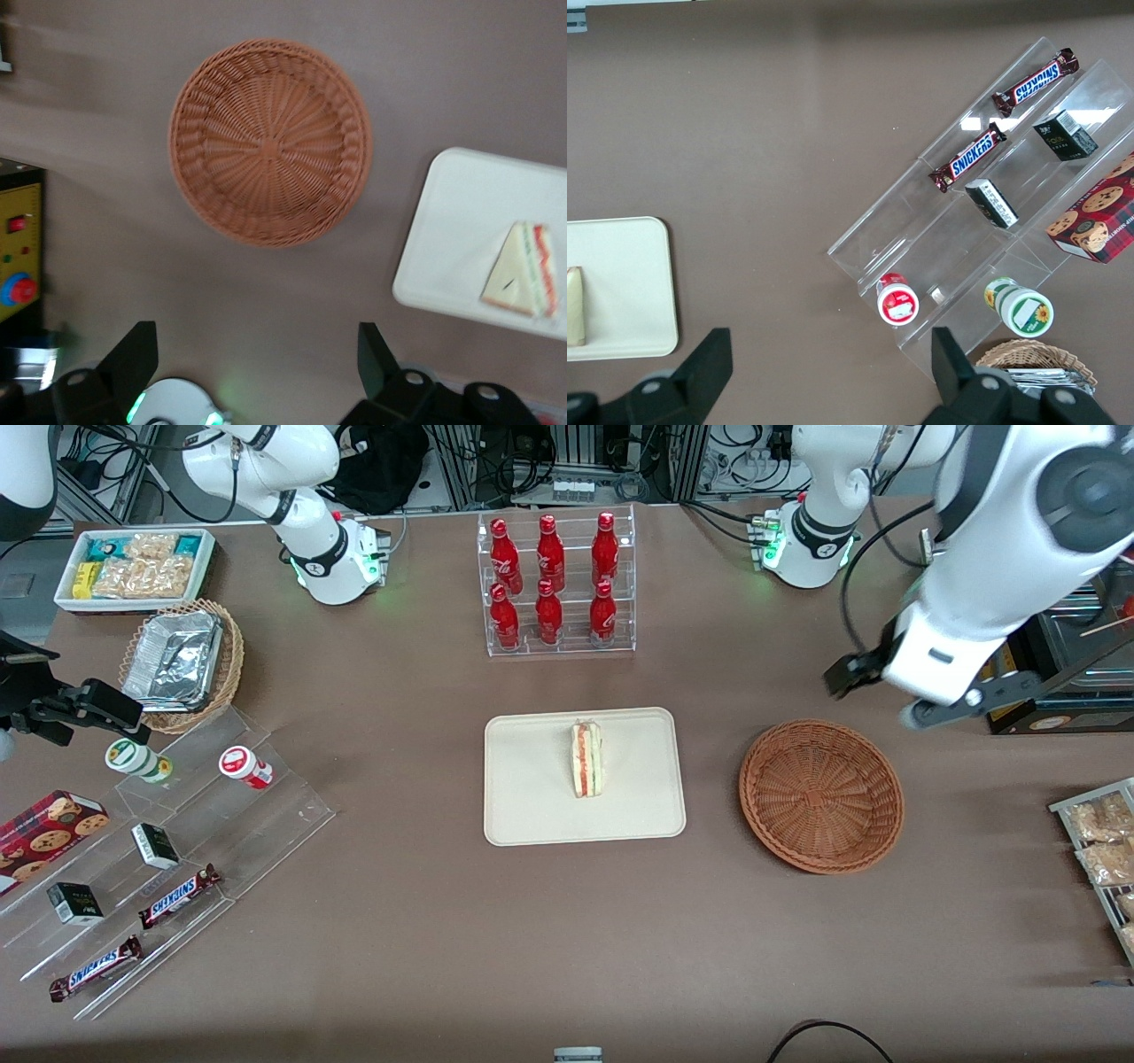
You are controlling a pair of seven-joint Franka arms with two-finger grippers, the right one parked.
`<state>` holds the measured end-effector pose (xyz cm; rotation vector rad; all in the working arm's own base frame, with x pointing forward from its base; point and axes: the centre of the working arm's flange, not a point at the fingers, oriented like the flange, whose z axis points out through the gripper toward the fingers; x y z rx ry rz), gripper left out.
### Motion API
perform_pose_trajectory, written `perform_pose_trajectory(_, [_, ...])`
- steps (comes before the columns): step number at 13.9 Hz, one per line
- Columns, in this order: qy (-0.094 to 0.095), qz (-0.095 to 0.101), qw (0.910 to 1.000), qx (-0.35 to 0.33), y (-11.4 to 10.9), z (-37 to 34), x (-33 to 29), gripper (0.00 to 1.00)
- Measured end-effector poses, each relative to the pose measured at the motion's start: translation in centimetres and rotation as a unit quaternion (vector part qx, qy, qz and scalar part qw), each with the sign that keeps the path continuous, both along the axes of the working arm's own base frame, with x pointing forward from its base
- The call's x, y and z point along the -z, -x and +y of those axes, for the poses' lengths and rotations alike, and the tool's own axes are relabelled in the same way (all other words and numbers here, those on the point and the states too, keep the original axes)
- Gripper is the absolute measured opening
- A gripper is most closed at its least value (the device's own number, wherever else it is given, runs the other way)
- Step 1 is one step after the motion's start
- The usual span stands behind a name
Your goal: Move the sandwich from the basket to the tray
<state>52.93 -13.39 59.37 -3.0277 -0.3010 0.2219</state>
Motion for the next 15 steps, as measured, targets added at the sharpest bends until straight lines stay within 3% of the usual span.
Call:
perform_pose_trajectory(2, [0.006,0.019,0.9988,0.044,1.3,3.0,-1.6,1.0])
perform_pose_trajectory(5, [0.019,0.02,0.9961,0.084,2.3,8.1,-3.6,1.0])
perform_pose_trajectory(12, [0.024,0.001,0.9946,0.101,0.9,7.0,-4.1,1.0])
perform_pose_trajectory(15, [0.027,-0.029,0.9938,0.104,-0.5,6.8,-4.3,1.0])
